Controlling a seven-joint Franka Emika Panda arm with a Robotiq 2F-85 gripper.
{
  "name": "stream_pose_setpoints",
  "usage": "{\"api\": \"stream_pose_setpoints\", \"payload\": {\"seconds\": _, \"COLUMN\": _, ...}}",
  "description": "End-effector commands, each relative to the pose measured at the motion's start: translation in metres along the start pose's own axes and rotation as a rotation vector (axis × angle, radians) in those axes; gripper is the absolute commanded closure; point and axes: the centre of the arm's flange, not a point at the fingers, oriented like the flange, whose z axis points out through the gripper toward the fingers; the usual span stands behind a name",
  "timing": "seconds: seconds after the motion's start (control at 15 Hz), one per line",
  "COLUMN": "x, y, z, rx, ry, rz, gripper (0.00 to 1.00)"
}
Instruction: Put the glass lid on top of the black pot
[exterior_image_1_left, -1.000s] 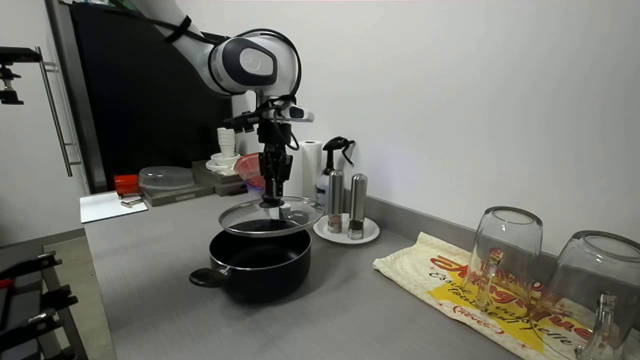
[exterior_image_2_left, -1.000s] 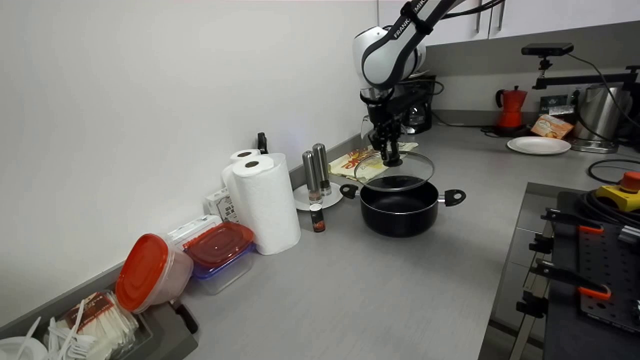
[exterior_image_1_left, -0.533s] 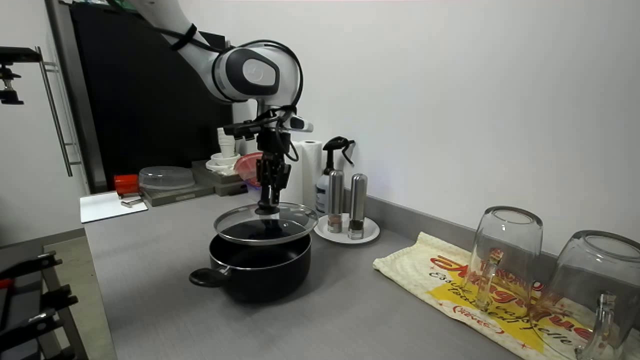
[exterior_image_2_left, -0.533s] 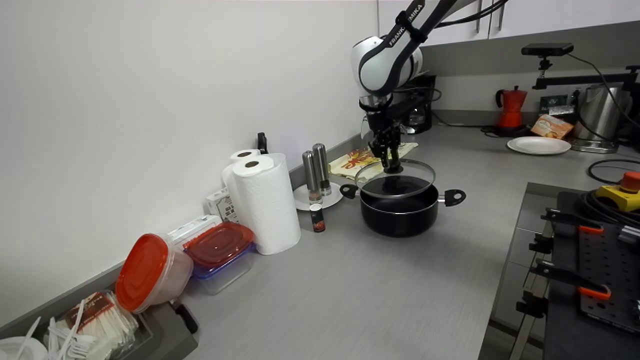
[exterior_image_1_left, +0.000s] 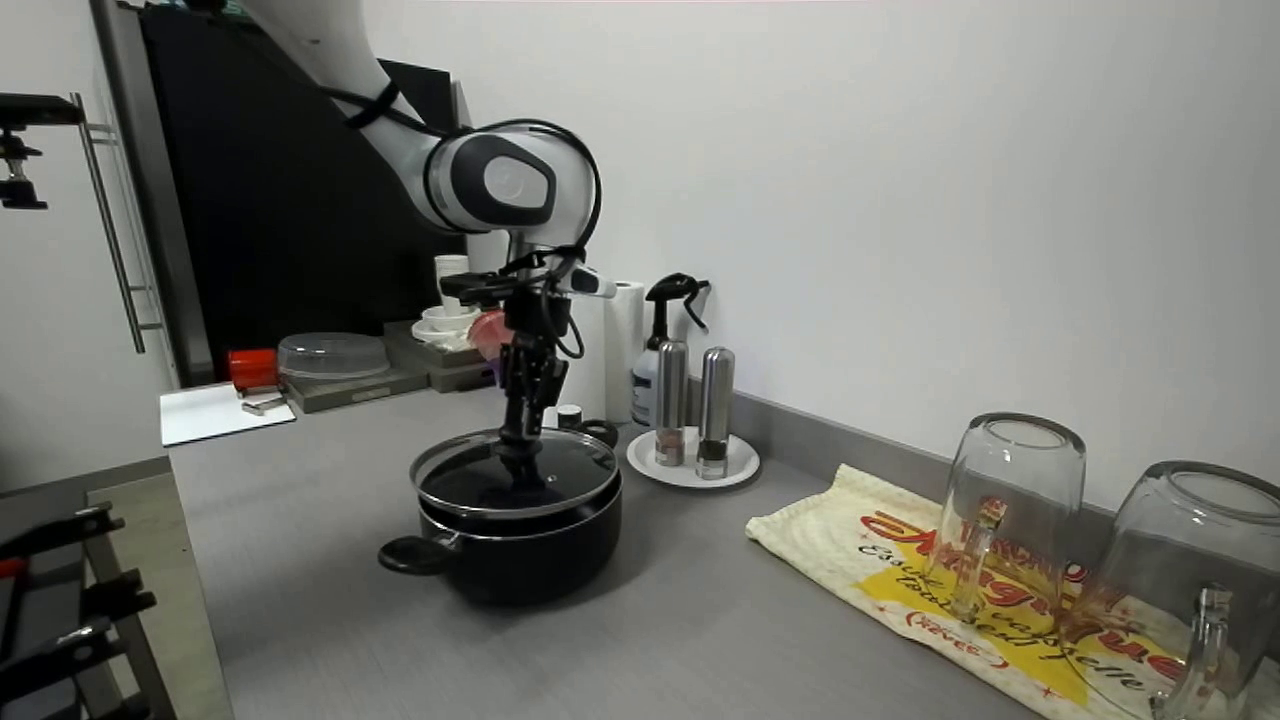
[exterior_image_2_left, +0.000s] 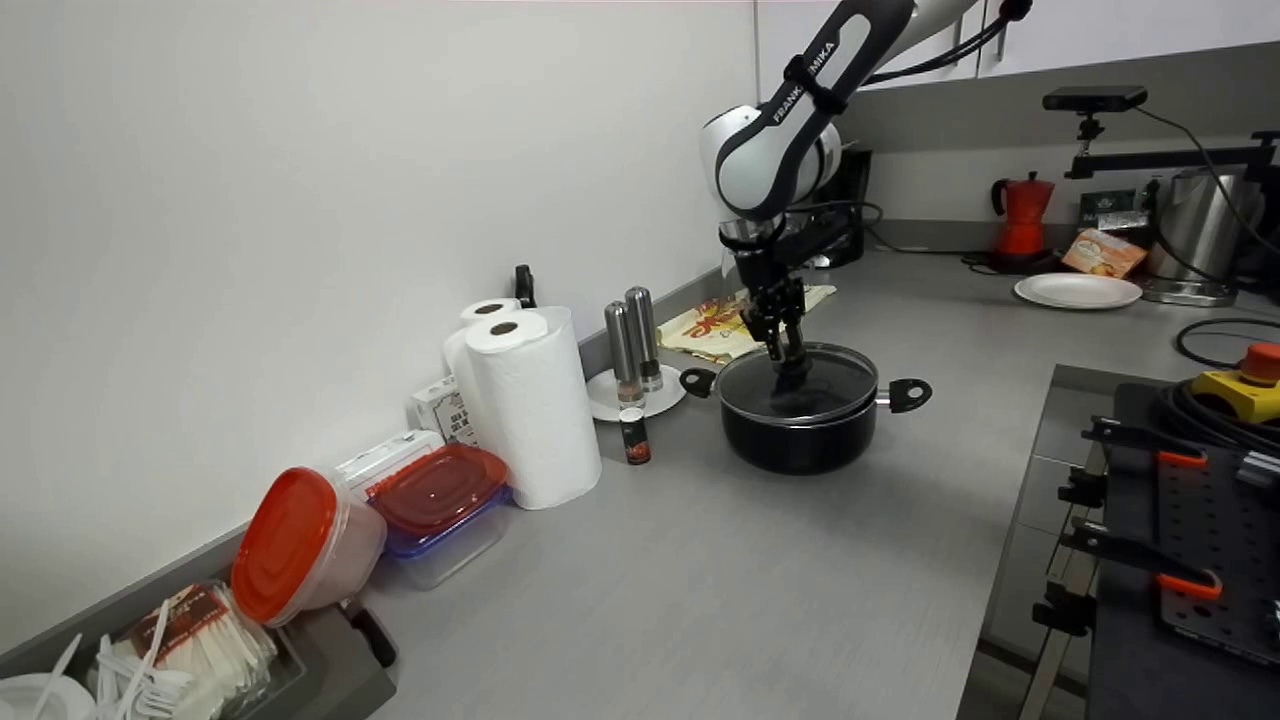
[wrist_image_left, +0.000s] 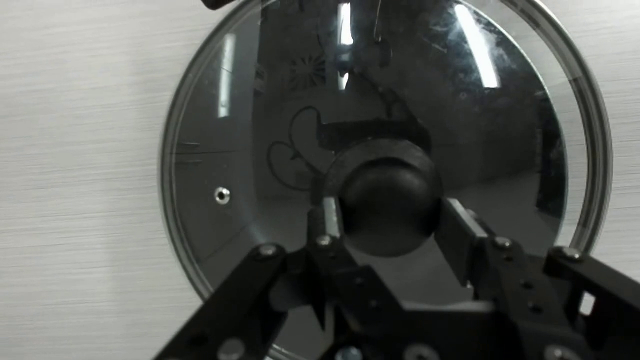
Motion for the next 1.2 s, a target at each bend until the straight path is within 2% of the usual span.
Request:
{"api": "stream_pose_setpoints", "payload": {"seconds": 0.0, "x": -0.0027, "y": 0.0071, "z": -0.0042, "rx": 0.011, "ry": -0.018, "rz": -0.009, "gripper": 0.75}}
{"api": "stream_pose_setpoints", "payload": {"seconds": 1.13, "x": -0.0005, "y": 0.0133, "z": 0.0018, "rx": 0.029, "ry": -0.011, "rz": 0.018, "gripper": 0.75}}
